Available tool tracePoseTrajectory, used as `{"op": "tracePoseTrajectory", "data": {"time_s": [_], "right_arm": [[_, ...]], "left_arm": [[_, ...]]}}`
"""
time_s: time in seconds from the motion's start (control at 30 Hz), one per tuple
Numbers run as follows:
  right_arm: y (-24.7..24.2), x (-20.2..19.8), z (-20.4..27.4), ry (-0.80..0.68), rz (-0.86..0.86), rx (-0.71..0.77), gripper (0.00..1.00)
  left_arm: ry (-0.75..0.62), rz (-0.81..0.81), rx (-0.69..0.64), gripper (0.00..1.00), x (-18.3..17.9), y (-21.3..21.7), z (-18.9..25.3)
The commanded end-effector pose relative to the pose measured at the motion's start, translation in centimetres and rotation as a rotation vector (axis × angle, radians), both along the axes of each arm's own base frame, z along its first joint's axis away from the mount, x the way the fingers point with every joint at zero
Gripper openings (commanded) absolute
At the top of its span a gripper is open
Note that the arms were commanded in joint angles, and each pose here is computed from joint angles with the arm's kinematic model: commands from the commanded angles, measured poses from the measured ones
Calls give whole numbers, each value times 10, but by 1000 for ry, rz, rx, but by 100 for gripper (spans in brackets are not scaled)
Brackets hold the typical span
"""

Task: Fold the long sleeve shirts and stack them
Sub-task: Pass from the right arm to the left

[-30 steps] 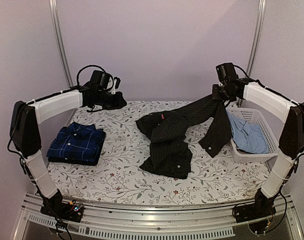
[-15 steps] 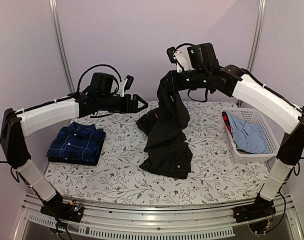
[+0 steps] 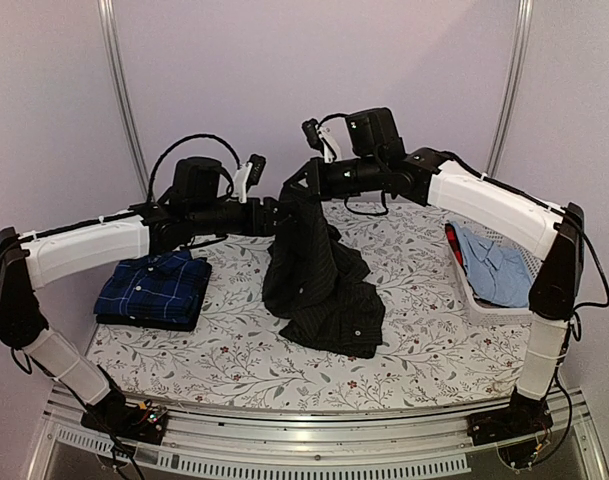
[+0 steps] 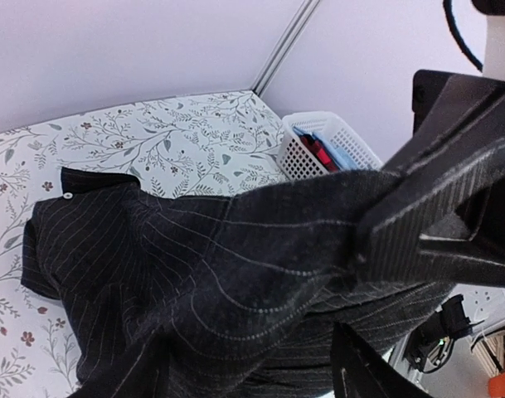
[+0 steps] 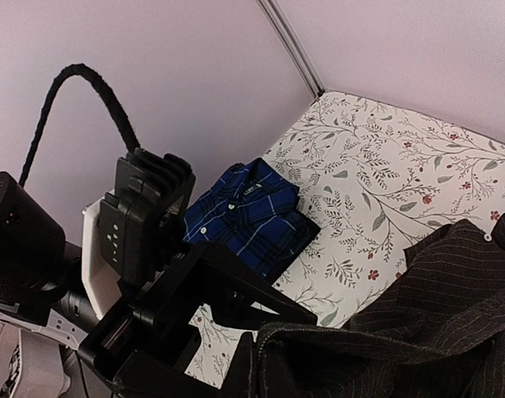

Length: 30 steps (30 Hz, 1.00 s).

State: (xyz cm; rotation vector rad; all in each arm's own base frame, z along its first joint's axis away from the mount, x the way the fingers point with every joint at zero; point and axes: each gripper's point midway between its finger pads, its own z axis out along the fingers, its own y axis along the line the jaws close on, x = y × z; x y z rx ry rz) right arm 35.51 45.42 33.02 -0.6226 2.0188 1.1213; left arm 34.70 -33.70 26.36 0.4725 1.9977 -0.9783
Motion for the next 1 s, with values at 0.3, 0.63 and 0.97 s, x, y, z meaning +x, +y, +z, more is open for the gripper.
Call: {"op": "tracePoseTrajectory", "data": {"time_s": [0.3,0.63,0.97], "right_arm": [[-3,-1,-19,-4,-44,-38,26],[-110,51,-83,-10,-370,-285,75],[-123,87,-178,3,-370,-532,64]], "left_arm": [[52,278,83,0,38,32,-26],[130,474,141,0,53,108,-54],[126,505,154,0,66,125,-51]]}}
